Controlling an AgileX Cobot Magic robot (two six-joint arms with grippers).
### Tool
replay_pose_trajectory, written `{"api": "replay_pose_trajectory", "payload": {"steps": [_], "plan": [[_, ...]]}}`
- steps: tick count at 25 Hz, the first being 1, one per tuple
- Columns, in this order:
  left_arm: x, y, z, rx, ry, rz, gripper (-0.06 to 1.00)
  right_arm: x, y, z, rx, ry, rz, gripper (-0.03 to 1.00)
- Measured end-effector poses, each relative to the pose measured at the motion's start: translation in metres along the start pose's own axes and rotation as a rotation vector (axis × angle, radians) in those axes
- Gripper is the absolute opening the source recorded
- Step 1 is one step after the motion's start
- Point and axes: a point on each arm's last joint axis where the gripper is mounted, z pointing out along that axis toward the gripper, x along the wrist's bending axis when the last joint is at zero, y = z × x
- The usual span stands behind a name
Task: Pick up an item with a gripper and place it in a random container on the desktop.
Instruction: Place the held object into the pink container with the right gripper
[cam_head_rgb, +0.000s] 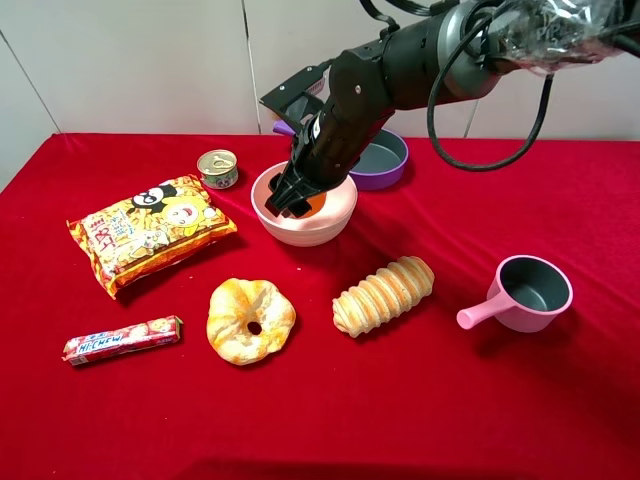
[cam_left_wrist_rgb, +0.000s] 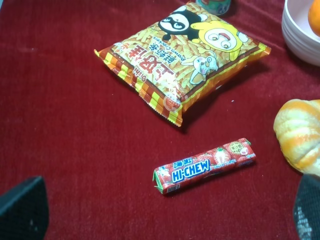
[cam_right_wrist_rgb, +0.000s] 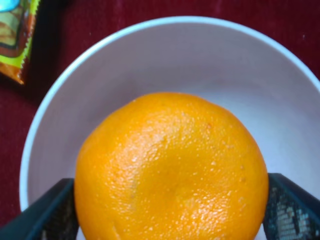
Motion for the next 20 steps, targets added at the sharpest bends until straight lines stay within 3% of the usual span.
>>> {"api": "replay_pose_trajectory", "payload": {"steps": [20], "plan": [[0.0000,0.0000,0.0000,0.000,0.000,0.000,0.97,0.0012,-0.0042,0.0067,0.027,0.007,-0.001,0.54]]}}
